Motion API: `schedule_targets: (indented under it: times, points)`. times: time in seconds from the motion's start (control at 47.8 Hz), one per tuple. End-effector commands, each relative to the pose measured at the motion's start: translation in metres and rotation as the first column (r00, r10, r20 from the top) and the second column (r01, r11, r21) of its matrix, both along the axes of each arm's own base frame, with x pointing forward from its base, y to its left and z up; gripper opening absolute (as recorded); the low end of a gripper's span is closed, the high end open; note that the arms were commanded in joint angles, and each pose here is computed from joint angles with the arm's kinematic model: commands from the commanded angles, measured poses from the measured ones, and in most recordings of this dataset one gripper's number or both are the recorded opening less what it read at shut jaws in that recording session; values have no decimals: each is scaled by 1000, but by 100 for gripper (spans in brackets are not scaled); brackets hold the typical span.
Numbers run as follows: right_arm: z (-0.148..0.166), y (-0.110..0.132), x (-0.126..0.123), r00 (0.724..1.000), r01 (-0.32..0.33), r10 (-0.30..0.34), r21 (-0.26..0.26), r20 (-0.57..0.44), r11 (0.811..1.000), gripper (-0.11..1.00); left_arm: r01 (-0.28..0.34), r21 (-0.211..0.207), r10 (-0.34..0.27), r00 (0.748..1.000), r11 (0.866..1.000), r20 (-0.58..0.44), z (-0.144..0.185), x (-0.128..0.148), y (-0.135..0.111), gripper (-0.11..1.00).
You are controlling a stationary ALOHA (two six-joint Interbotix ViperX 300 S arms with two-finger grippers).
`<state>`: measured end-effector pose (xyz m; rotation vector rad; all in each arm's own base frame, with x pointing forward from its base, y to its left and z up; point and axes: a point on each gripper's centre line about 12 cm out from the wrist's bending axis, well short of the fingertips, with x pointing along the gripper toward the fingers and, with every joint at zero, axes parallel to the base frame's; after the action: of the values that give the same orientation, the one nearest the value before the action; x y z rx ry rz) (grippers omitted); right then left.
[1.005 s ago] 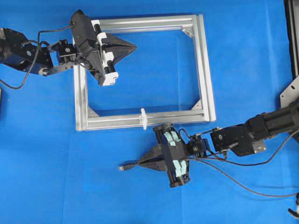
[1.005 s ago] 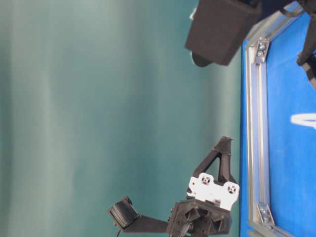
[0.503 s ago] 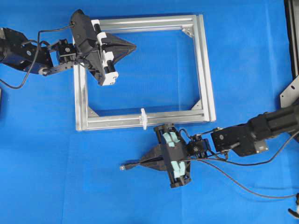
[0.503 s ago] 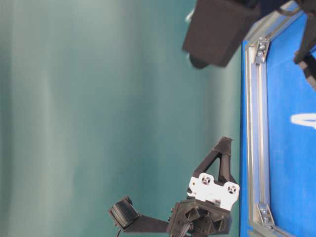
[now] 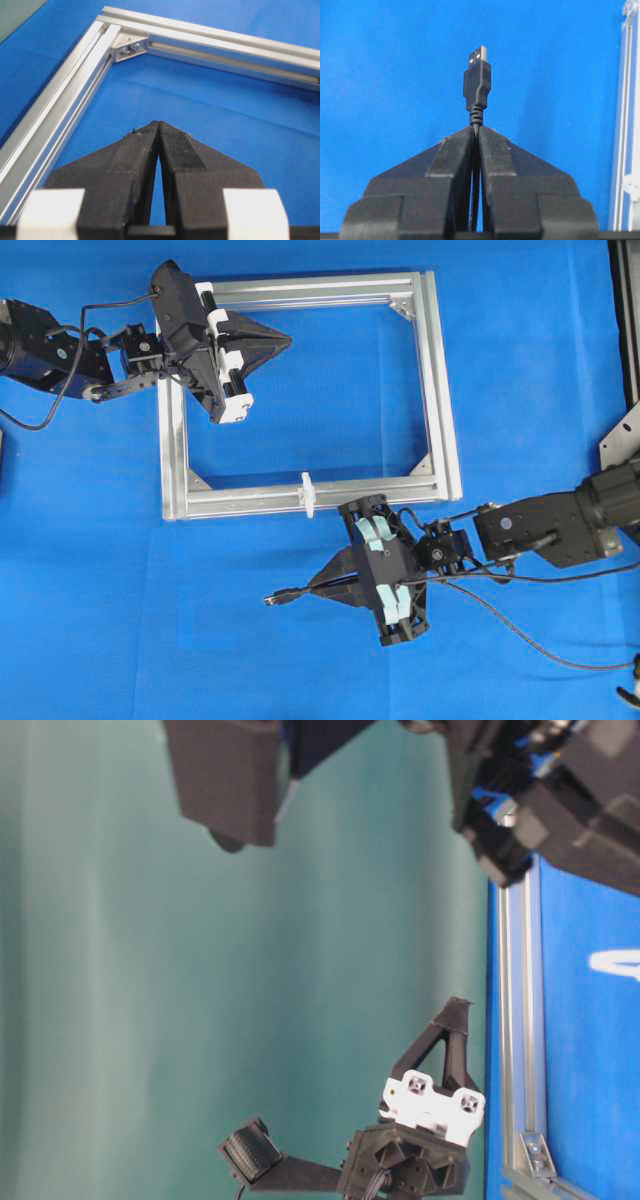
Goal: Insert the wire through the string loop located in the center.
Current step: 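Lift the USB cable with the right gripper, plug pointing left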
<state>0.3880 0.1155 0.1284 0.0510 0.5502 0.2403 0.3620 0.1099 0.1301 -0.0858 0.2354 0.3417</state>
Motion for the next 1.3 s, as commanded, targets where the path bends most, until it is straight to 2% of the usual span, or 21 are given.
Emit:
schedule_targets:
  times: [0.0,1.131,1.277]
  points:
    - [17,2,1,999,-7,6,9,37,1000,-2,0,15,-1,999,1000,45,16,2,1,0]
    - [16,2,0,999,-6,6,9,34,1000,-2,1,14,-1,999,1000,42,16,2,1,0]
    - [13,0,-7,1000,-4,4,9,25,1000,-2,1,13,-1,999,1000,41,15,2,1,0]
